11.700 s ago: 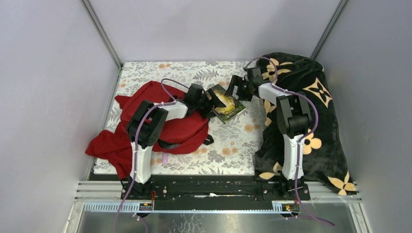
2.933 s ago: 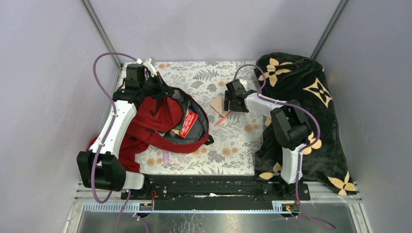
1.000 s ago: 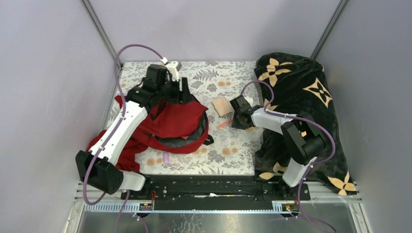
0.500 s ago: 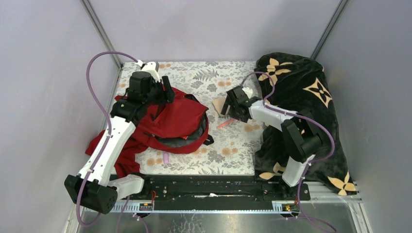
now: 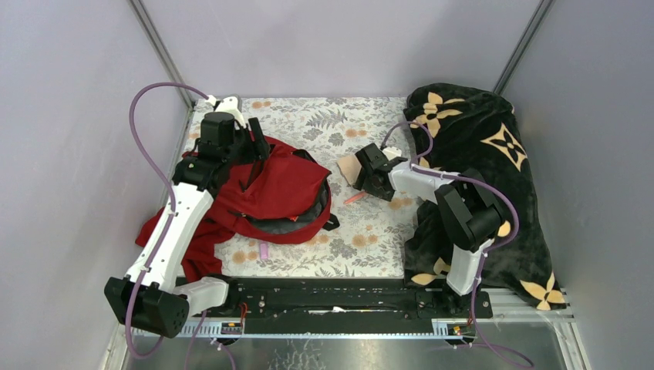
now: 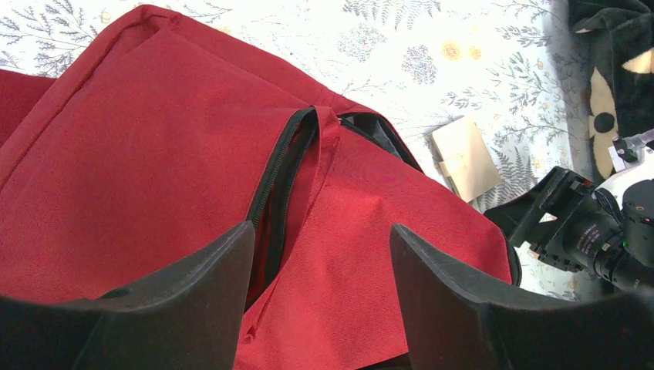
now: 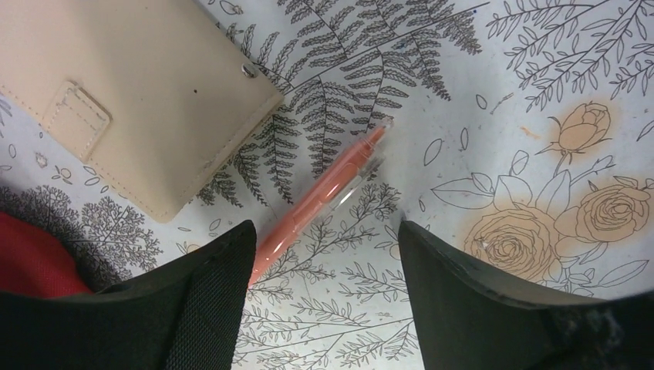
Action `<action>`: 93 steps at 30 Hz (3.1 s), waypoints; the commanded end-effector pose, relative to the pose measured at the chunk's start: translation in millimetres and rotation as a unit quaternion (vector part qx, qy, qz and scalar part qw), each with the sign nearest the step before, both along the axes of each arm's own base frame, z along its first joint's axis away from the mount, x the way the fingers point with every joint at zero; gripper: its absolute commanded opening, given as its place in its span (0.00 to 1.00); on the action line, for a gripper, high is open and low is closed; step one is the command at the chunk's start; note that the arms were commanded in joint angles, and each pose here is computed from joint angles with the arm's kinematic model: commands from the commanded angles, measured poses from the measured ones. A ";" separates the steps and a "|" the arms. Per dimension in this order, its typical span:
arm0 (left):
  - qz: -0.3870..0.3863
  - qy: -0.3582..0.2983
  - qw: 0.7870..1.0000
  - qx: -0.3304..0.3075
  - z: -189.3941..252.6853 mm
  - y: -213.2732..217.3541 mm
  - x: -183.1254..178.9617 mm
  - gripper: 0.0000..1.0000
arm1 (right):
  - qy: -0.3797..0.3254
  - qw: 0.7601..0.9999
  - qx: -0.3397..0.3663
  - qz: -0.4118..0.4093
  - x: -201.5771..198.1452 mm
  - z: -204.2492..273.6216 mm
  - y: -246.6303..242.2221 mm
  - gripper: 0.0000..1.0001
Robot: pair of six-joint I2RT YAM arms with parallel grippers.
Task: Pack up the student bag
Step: Pick up the stationery from the center of the board, then place the stationery in the student bag.
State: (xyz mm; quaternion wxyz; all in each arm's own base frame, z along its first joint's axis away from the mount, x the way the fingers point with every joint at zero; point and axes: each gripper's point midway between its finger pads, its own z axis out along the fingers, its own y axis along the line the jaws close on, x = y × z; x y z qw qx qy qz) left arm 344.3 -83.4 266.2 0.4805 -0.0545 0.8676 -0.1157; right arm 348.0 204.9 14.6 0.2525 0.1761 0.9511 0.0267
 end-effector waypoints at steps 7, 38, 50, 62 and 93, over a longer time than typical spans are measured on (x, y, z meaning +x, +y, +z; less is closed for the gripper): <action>0.007 -0.019 1.000 -0.004 7.0 2.0 7.0 0.71 | 0.020 0.998 0.025 0.051 -40.8 -7.6 -4.4 0.40; 0.140 0.093 0.964 0.204 -65.8 37.9 34.7 0.77 | -0.144 0.887 0.312 0.309 -17.8 232.1 152.7 0.00; 0.160 0.088 0.978 0.106 -76.5 74.7 28.2 0.28 | -0.120 0.860 0.364 0.336 -32.6 230.3 224.2 0.00; 0.078 0.074 0.994 0.011 -39.8 42.4 20.7 0.00 | -0.111 0.833 0.437 0.321 -10.7 259.6 281.6 0.00; 0.026 0.092 0.995 -0.035 -56.6 18.0 9.3 0.00 | 0.043 0.833 0.495 0.243 -1.0 140.1 326.8 0.00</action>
